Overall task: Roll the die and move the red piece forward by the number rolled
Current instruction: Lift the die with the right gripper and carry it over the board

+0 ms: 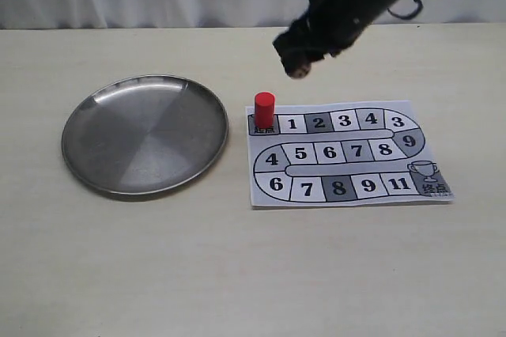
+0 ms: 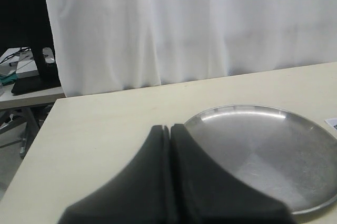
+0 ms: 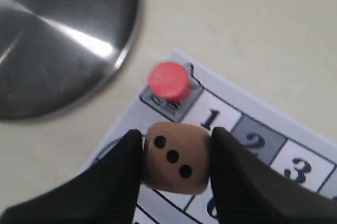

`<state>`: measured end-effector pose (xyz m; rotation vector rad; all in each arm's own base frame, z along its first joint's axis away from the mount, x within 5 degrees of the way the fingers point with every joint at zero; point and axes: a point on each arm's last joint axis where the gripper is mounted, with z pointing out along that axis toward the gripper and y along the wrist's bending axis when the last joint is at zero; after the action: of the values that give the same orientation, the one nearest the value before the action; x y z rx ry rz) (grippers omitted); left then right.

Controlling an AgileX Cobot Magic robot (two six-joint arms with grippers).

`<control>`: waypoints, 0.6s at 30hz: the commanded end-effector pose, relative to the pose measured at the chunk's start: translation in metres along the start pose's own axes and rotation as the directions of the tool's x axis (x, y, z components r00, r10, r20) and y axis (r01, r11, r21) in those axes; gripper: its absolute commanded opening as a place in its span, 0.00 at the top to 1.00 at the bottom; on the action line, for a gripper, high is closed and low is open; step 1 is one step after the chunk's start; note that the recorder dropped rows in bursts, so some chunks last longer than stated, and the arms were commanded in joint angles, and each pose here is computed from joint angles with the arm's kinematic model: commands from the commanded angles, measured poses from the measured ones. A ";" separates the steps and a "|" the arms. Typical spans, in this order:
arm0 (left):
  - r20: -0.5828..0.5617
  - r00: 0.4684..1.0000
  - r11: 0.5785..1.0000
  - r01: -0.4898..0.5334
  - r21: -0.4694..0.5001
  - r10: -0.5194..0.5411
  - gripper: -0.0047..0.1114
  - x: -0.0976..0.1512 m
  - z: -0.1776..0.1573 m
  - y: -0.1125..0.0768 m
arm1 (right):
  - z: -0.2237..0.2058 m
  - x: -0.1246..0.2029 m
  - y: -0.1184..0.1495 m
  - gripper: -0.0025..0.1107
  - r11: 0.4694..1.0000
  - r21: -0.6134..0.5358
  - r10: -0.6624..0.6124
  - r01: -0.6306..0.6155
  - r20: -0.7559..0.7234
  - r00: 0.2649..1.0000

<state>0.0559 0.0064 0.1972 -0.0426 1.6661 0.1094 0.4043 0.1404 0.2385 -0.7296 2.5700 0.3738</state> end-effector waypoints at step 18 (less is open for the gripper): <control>0.010 1.000 1.000 0.002 -0.002 -0.002 0.96 0.000 0.000 0.000 | 0.061 0.046 -0.032 0.38 0.991 0.098 0.094 -0.087 -0.069 0.993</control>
<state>0.0559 0.0064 0.1972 -0.0426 1.6661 0.1094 0.4061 0.1189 0.1574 -0.6114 2.6876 0.2673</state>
